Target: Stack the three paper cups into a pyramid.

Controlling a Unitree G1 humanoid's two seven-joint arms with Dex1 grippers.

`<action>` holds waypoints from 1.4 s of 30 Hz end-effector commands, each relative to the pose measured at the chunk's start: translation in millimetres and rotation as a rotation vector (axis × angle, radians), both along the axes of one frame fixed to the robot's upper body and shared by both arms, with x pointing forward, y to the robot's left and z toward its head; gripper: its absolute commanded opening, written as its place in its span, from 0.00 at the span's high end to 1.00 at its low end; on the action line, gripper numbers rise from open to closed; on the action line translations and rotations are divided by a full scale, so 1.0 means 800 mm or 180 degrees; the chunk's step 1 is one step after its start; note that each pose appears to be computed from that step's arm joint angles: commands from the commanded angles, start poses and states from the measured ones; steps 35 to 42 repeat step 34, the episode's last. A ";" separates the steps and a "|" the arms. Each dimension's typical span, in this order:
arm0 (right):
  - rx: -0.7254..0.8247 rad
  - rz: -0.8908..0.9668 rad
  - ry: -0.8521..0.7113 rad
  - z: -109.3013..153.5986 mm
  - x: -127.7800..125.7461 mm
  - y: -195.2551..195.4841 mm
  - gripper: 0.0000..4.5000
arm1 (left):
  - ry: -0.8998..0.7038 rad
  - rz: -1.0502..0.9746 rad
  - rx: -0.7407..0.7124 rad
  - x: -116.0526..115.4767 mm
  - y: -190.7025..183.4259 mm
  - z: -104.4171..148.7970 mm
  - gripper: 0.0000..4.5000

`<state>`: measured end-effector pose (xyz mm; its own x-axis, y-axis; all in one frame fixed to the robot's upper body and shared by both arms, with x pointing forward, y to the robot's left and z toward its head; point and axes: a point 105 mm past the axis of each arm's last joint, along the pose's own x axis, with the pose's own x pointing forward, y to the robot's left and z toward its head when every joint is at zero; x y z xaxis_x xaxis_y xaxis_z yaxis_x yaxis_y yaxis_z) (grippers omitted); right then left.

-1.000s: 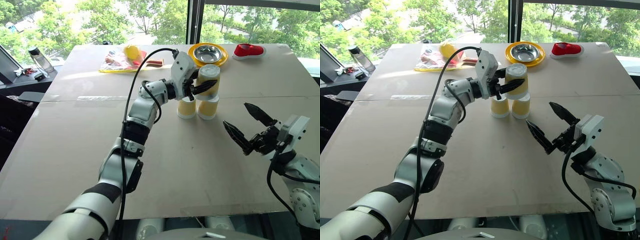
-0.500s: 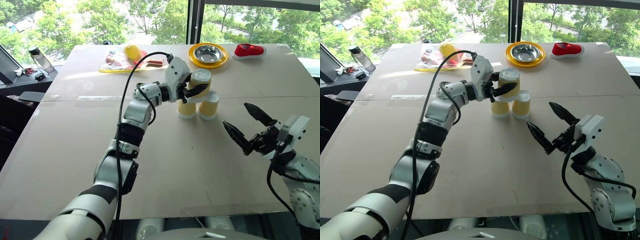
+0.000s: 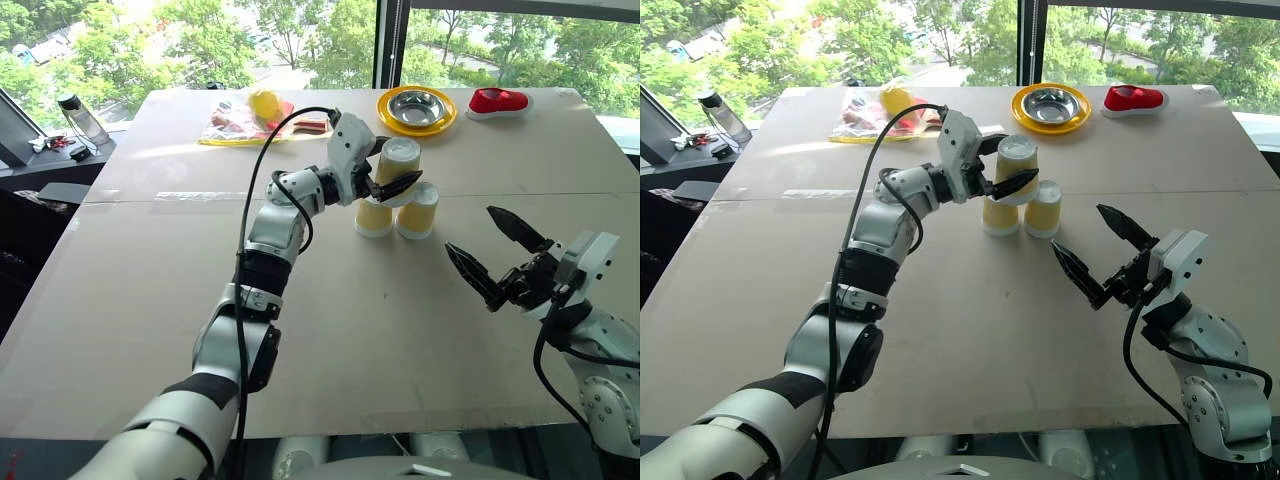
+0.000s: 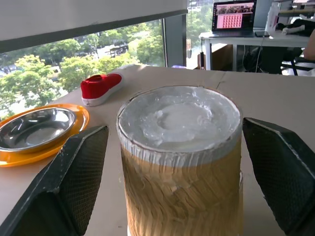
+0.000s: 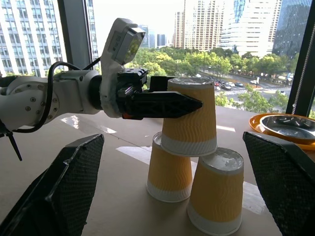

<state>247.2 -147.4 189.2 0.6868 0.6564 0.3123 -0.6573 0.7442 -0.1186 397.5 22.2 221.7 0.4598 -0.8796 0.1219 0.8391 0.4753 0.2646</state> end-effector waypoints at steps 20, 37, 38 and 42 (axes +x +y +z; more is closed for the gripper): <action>-0.0297 0.0045 0.0228 -0.058 -0.015 -0.020 0.00 | -0.0313 -0.0196 -0.0462 -0.090 0.079 0.009 0.01; -0.0645 0.0034 0.0701 -0.129 -0.006 -0.056 0.00 | 0.1028 0.0833 0.0535 -0.174 0.134 -0.179 0.01; -0.0645 0.0034 0.0701 -0.129 -0.006 -0.056 0.00 | 0.1028 0.0833 0.0535 -0.174 0.134 -0.179 0.01; -0.0645 0.0034 0.0701 -0.129 -0.006 -0.056 0.00 | 0.1028 0.0833 0.0535 -0.174 0.134 -0.179 0.01</action>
